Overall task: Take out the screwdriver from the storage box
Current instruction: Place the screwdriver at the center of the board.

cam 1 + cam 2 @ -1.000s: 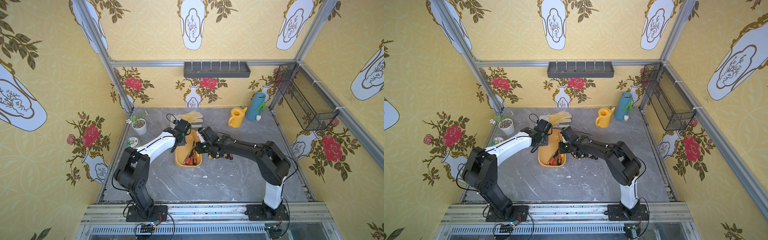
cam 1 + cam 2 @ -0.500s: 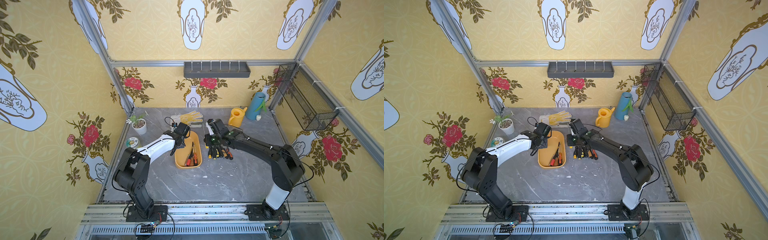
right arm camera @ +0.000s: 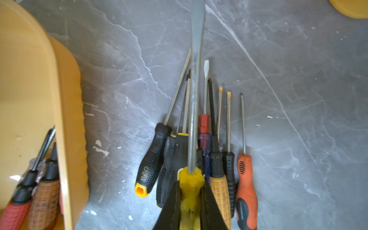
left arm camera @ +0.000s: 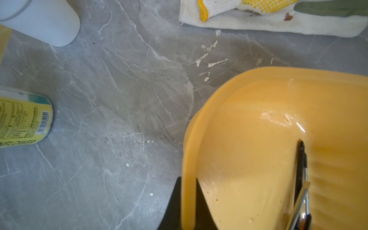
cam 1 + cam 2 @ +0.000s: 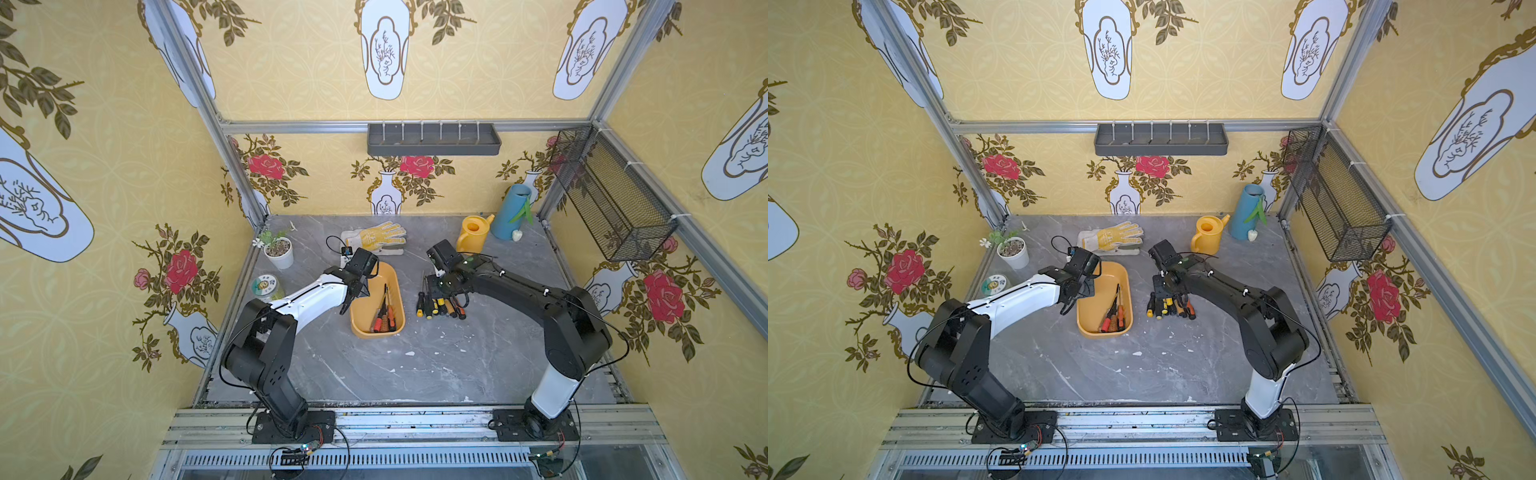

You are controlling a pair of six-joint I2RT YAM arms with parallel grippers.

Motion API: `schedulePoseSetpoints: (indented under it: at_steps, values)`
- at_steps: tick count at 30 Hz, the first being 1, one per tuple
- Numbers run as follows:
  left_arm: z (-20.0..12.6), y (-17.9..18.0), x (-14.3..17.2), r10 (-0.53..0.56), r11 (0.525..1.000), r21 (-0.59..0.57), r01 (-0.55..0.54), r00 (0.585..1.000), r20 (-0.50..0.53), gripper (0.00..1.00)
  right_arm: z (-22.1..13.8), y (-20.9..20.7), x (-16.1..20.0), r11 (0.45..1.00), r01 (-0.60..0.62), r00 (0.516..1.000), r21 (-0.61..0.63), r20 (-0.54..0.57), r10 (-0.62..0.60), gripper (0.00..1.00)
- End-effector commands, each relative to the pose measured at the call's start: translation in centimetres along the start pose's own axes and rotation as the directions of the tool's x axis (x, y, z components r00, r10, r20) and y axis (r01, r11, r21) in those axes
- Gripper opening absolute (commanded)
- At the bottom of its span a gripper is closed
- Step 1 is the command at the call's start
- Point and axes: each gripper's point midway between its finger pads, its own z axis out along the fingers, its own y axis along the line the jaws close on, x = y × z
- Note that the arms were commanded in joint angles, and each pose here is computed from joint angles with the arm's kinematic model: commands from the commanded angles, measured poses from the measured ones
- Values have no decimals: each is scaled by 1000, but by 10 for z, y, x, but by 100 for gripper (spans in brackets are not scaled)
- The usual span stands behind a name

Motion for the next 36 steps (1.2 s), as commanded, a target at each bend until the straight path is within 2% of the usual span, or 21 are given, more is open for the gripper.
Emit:
schedulePoseSetpoints:
  at_steps: [1,12,18,21,26,36]
  values:
    - [1,-2,-7,-31,1000,6,31,999,35,0,4,-12,6,999,19,999,48,-36,-17,0]
    - [1,-1,-5,-28,1000,7,28,999,30,0,22,-11,19,999,-1,995,35,-99,4,2]
    - [-1,-1,-7,-29,1000,8,29,999,34,0,28,-11,24,999,-9,993,32,-119,13,15]
    - [0,-1,-7,-31,999,10,30,999,33,0,28,-11,24,999,-16,993,32,-120,20,30]
    - [0,-2,-6,-30,999,12,30,999,30,0,25,-11,24,999,-20,993,32,-113,24,42]
    - [0,-3,-6,-31,999,13,30,999,30,0,14,-8,15,999,-27,996,17,-80,29,44]
